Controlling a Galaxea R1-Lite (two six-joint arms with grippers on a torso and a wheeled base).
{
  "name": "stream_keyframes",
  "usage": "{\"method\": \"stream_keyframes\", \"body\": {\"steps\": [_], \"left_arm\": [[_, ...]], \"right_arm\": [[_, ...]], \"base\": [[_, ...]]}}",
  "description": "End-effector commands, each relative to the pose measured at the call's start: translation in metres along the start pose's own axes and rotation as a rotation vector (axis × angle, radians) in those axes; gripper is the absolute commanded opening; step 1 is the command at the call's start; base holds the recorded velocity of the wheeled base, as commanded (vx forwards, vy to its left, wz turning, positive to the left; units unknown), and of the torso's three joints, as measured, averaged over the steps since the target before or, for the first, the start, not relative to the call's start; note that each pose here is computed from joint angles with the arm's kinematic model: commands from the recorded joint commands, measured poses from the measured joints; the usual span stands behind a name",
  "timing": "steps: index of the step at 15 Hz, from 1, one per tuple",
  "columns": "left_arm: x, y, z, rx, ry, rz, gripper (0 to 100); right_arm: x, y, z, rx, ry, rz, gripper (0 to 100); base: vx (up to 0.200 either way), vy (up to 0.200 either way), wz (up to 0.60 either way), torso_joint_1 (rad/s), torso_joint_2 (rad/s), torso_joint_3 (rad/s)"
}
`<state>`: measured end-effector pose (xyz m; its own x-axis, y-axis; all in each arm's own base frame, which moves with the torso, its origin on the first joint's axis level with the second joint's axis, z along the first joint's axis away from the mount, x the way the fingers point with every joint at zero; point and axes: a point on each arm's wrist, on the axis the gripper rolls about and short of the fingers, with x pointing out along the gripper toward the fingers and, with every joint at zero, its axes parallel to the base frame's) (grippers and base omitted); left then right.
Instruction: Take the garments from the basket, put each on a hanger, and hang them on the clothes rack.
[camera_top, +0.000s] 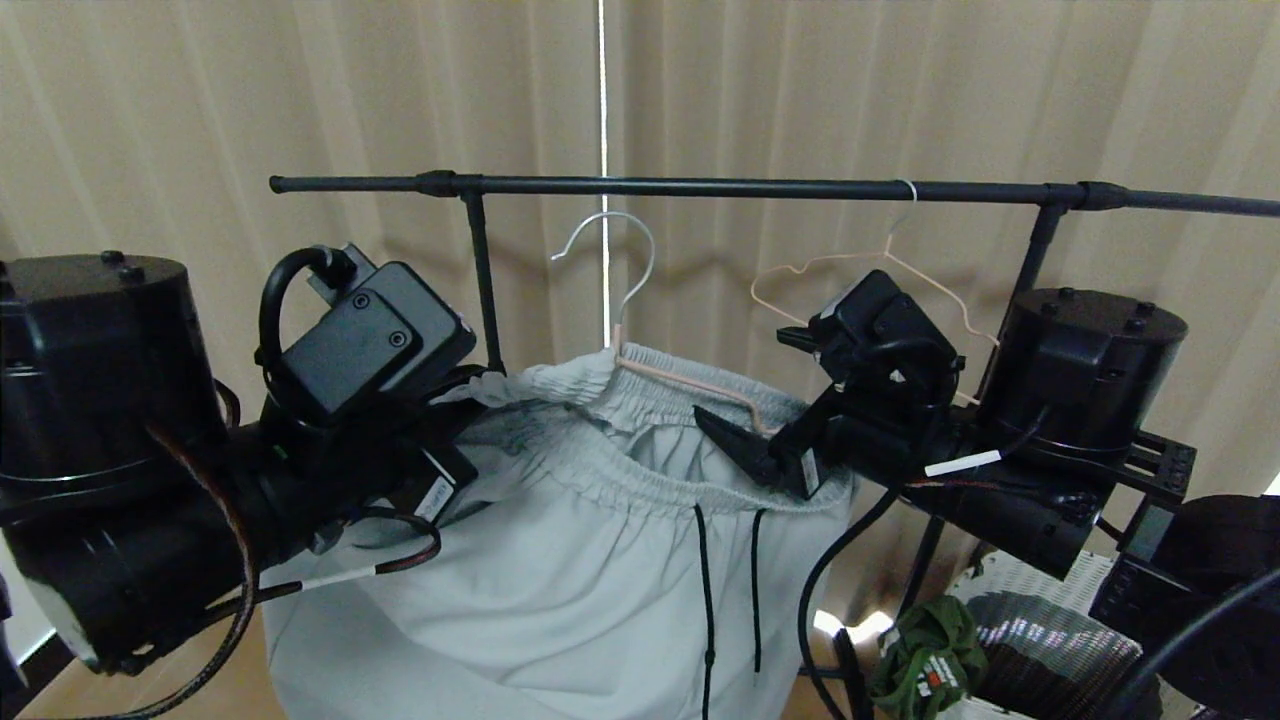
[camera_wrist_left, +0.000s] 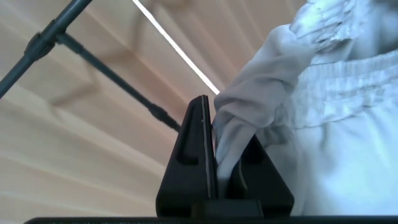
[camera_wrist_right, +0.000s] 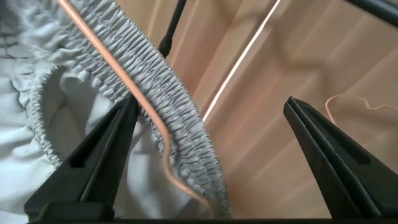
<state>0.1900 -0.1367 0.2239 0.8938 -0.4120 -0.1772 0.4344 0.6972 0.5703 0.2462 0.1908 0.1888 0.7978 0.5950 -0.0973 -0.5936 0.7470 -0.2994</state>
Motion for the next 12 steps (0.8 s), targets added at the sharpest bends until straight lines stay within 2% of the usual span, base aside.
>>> {"method": "stream_keyframes", "body": {"steps": [1, 7, 8, 12], "left_arm": [[-0.0074, -0.0026, 0.0052, 0.001, -0.031, -0.013, 0], [-0.0093, -0.006, 0.0083, -0.001, -0.047, -0.028, 0], [-0.0093, -0.0062, 0.0082, -0.001, -0.046, -0.03, 0], [-0.0088, -0.0061, 0.0078, -0.002, -0.043, -0.028, 0]], "right_arm": [[0.0041, 0.0005, -0.0027, 0.0, 0.008, 0.001, 100], [0.003, 0.002, -0.0026, -0.001, 0.008, 0.006, 100], [0.0023, 0.0016, -0.0016, -0.001, 0.004, 0.005, 0], [0.0014, 0.0021, -0.0014, -0.001, 0.004, 0.006, 0]], "base": [[0.0, 0.0, 0.0, 0.0, 0.0, 0.0], [0.0, 0.0, 0.0, 0.0, 0.0, 0.0], [0.0, 0.0, 0.0, 0.0, 0.0, 0.0], [0.0, 0.0, 0.0, 0.0, 0.0, 0.0]]}}
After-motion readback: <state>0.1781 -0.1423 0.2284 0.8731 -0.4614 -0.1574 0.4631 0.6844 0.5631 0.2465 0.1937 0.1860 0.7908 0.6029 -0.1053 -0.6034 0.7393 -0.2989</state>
